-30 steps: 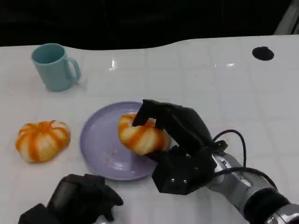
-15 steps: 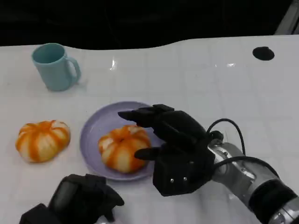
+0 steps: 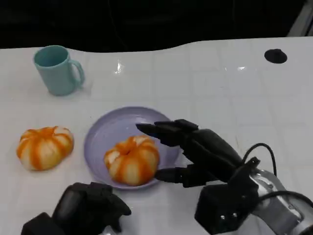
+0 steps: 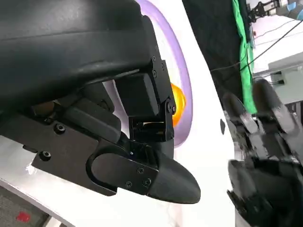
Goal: Grasp the bread from the table and place it into the plate.
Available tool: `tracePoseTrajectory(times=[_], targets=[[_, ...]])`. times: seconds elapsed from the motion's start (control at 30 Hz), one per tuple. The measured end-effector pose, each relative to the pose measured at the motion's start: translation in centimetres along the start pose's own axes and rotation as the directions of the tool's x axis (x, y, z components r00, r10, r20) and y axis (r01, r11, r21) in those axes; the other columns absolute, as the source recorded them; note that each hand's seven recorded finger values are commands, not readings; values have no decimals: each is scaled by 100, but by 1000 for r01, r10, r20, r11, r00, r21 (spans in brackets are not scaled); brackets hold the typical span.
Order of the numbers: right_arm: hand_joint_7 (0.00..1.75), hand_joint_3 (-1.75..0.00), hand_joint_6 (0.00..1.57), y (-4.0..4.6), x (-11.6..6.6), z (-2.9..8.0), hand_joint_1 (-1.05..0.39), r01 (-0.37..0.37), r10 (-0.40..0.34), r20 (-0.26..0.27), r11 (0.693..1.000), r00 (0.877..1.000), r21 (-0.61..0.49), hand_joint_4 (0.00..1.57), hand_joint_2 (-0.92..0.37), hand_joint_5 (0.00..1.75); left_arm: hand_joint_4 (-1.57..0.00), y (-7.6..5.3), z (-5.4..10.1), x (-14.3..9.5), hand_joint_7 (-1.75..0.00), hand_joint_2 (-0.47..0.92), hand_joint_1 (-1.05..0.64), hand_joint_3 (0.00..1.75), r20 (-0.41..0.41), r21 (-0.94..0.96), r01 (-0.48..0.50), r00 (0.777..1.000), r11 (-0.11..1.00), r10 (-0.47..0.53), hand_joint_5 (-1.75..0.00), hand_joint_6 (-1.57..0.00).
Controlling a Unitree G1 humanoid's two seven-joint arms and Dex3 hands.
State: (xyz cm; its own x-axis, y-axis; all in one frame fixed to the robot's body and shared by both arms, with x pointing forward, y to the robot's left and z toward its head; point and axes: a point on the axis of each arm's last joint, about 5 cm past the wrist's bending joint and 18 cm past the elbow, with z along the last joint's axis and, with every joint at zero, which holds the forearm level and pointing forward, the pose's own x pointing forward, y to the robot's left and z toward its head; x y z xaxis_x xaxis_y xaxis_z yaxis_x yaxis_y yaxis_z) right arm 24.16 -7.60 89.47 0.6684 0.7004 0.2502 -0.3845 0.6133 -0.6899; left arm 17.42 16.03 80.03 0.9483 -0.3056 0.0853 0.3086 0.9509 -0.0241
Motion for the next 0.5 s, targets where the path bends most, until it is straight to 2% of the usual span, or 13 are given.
tracePoseTrajectory(times=[0.13, 0.2, 0.27, 0.33, 0.4, 0.5], targets=[[20, -26, 63, -38, -206, -20, -51, 103, -107, 56, 993, 993, 64, 38, -92, 78, -126, -2, 0, 3, -51, 92, -105, 11, -3, -3, 1, 1000, 1000, -1, -109, -140], [28, -25, 69, -50, -303, -41, -46, 143, -149, 68, 986, 987, 83, 43, -92, 95, -125, -3, 1, 5, -51, 92, -105, 11, -5, -3, 1, 1000, 1000, -1, -109, -140], [37, -27, 70, -53, -419, -66, -42, 176, -184, 73, 980, 980, 96, 44, -92, 108, -125, -2, 1, 4, -51, 92, -105, 12, -5, -3, 1, 1000, 1000, -1, -109, -140], [42, -28, 71, -53, -523, -84, -41, 194, -202, 78, 976, 976, 103, 47, -92, 113, -125, -2, 2, 5, -51, 92, -105, 13, -5, -1, 3, 1000, 1000, -3, -109, -140], [66, -27, 63, -54, -608, -98, -39, 217, -226, 77, 969, 971, 115, 49, -92, 118, -125, 2, 3, 5, -51, 92, -105, 14, -5, 2, 5, 1000, 1000, -5, -109, -140], [80, -27, 62, -49, -715, -107, -35, 238, -249, 86, 964, 965, 118, 53, -92, 121, -125, 3, 4, 5, -51, 92, -105, 14, -4, 3, 6, 1000, 1000, -6, -109, -140]])
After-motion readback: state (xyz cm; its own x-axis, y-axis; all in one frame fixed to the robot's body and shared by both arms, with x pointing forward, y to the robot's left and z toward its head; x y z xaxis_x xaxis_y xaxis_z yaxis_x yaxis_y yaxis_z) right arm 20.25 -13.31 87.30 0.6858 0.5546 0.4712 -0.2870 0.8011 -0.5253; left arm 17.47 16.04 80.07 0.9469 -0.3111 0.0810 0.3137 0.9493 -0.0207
